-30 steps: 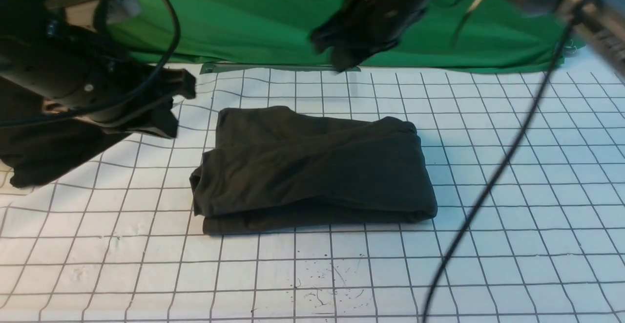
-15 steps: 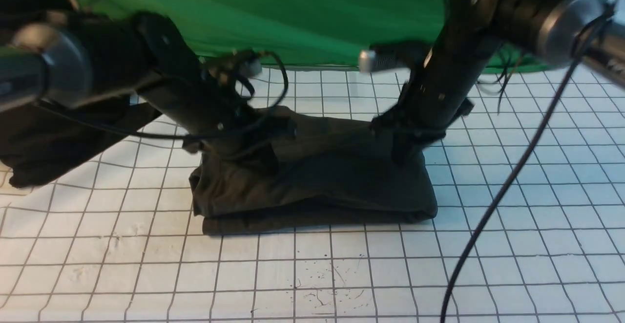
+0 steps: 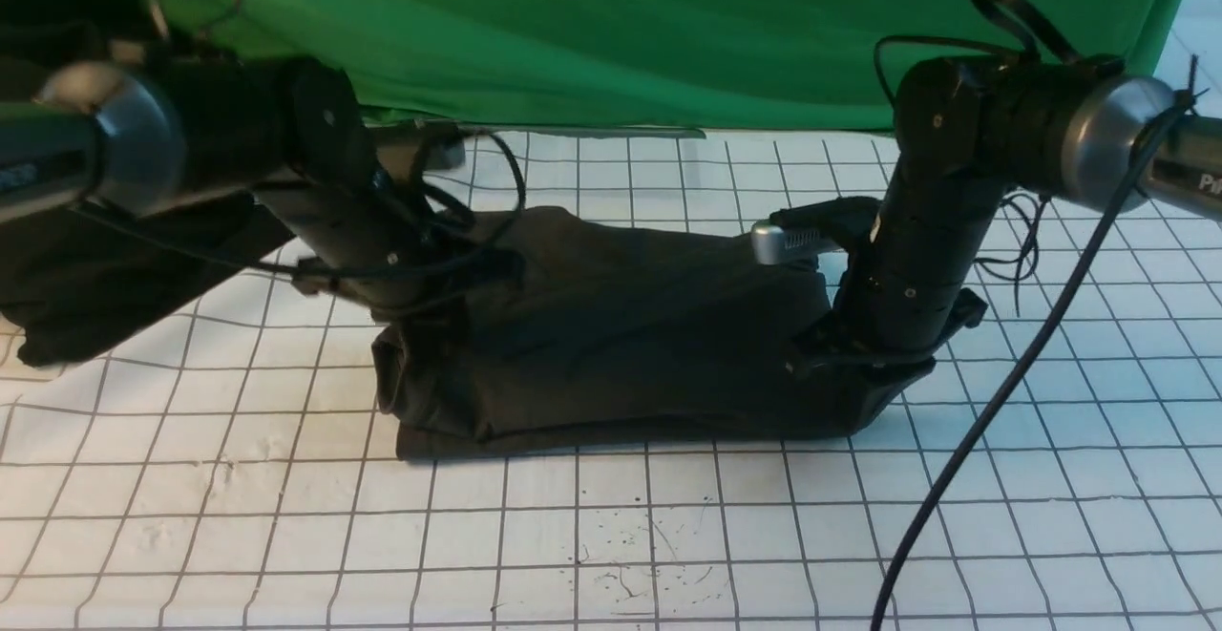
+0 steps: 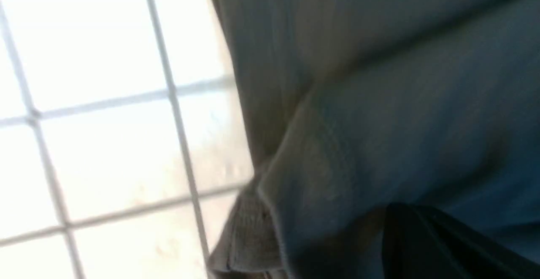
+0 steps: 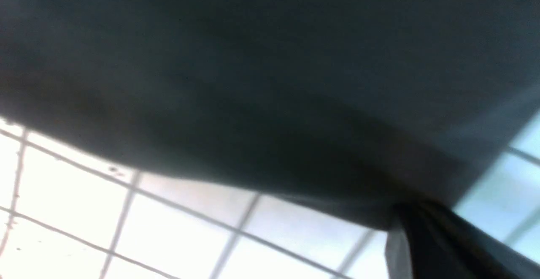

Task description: Fold a long-sleeved shirt over a white checkered tablecloth.

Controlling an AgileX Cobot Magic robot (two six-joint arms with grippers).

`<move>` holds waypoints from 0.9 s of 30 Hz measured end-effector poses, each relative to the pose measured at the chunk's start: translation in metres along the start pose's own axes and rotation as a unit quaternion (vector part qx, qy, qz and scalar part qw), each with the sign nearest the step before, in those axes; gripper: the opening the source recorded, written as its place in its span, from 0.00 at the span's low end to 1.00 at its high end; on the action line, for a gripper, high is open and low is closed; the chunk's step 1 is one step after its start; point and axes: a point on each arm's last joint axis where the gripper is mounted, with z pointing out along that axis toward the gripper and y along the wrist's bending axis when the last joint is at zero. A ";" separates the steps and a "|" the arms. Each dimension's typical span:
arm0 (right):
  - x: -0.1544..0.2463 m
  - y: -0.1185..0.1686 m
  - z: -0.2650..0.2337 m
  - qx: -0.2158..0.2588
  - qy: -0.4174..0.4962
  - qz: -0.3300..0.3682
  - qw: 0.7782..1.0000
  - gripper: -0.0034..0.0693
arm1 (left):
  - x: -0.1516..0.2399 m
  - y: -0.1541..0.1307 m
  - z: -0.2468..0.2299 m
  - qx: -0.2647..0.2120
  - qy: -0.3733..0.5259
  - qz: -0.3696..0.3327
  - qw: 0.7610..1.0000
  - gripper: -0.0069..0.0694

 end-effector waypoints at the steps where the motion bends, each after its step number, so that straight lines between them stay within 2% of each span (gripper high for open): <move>1: 0.001 -0.001 -0.003 0.002 -0.001 0.000 1.000 0.04 | -0.005 0.002 -0.009 0.001 -0.014 -0.008 1.000 0.09; 5: 0.003 0.000 -0.018 0.006 -0.023 -0.003 1.000 0.04 | -0.033 0.027 -0.045 0.012 -0.050 -0.070 0.996 0.09; 8: 0.003 0.001 -0.025 0.007 -0.040 -0.004 0.999 0.04 | -0.037 0.034 -0.047 0.022 -0.032 -0.068 0.997 0.09; 11: 0.003 0.002 -0.031 0.004 -0.053 -0.004 0.999 0.04 | -0.033 0.034 -0.031 0.036 0.012 -0.029 0.999 0.12; 14: 0.003 0.002 -0.031 0.003 -0.054 -0.003 0.999 0.04 | -0.030 0.034 -0.019 0.037 0.031 -0.023 0.999 0.19; 19: 0.003 0.003 -0.031 -0.003 -0.056 -0.001 0.998 0.04 | -0.026 0.038 0.006 0.033 0.058 -0.021 0.998 0.49; 20: 0.002 0.003 -0.031 -0.004 -0.057 0.000 0.998 0.04 | -0.026 0.038 0.007 0.033 0.059 -0.021 0.997 0.51; 21: 0.002 0.003 -0.031 -0.005 -0.058 0.000 0.998 0.04 | -0.026 0.040 0.013 0.032 0.061 -0.022 0.997 0.59; 22: 0.002 0.003 -0.031 -0.005 -0.058 0.000 0.998 0.04 | -0.025 0.040 0.015 0.032 0.063 -0.022 0.997 0.62; 25: 0.002 0.004 -0.031 -0.007 -0.058 0.001 0.998 0.04 | -0.024 0.041 0.020 0.031 0.067 -0.022 0.997 0.65; 27: 0.002 0.004 -0.031 -0.008 -0.058 0.001 0.998 0.04 | -0.024 0.041 0.021 0.031 0.068 -0.022 0.997 0.58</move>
